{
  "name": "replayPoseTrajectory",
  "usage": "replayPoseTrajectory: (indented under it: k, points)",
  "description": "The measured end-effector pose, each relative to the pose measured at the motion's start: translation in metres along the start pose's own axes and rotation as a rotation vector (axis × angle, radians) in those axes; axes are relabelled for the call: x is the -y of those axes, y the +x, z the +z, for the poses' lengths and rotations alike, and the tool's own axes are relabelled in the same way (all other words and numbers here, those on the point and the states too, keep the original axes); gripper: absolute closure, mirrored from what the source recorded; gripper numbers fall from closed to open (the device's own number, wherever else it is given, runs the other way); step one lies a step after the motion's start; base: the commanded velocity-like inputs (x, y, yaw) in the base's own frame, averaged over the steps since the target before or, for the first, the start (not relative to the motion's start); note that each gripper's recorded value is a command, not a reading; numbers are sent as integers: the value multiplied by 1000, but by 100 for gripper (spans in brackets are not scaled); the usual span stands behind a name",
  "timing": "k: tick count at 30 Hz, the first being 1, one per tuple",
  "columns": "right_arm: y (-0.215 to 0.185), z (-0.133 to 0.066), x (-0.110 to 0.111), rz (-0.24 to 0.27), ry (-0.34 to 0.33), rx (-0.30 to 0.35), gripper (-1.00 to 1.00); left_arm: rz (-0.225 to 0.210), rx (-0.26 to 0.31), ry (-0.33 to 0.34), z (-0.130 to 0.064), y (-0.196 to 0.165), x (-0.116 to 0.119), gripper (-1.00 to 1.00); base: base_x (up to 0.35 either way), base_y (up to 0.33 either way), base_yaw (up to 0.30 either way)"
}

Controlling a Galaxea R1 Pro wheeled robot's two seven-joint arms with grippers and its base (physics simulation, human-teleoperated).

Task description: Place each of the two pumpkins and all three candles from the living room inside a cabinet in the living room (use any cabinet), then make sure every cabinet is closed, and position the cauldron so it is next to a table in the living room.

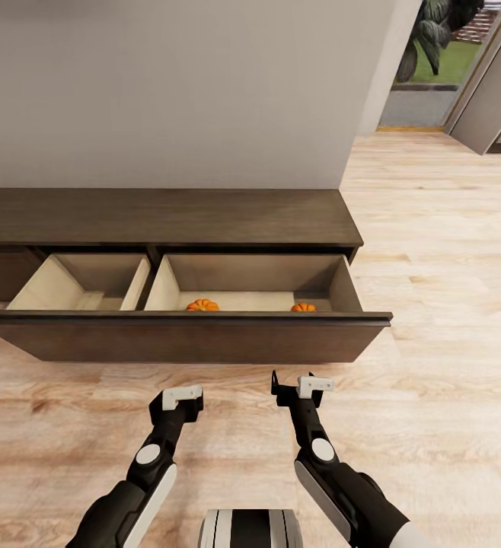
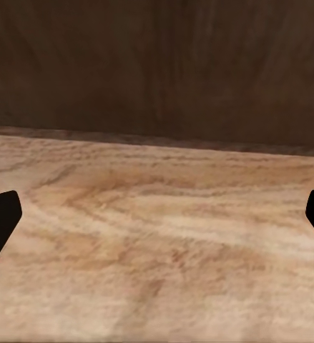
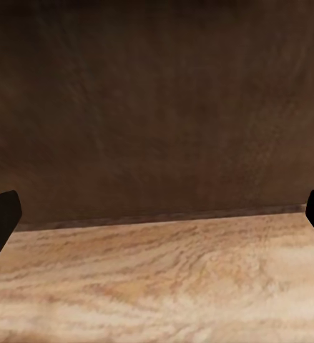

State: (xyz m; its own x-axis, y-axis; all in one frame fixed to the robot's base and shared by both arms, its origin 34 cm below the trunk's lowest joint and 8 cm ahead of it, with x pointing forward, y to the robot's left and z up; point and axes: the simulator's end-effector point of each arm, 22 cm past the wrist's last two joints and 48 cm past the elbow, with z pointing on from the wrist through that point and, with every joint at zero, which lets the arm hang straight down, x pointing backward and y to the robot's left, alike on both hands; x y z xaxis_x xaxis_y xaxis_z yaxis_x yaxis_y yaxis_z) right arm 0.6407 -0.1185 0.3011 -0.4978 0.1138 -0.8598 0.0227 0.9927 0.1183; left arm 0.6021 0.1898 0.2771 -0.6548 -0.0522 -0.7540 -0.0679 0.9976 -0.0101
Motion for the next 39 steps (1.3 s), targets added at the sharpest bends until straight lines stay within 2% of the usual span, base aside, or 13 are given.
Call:
replayPoseTrajectory:
  k: [8, 12, 16, 26, 39]
  points:
    - [0, 0, -1, -2, -2, 0, -100, -4, 1, 8, 3, -4, 6, -100, 0, 0, 0]
    - [0, 0, -1, -2, -2, -1, -100, -8, 41, 48, 4, -15, 15, -100, 0, 0, 0]
    - [0, 0, -1, -3, -2, -1, -100, -17, 80, 60, 3, -25, 18, -100, 0, 0, 0]
    - [0, 0, -1, -3, -3, -1, -100, -26, 122, 60, 2, -34, 17, -100, 6, 0, 0]
    - [0, 0, -1, -3, -3, 0, -100, -49, 165, 56, 1, -43, 15, -100, 111, 0, 0]
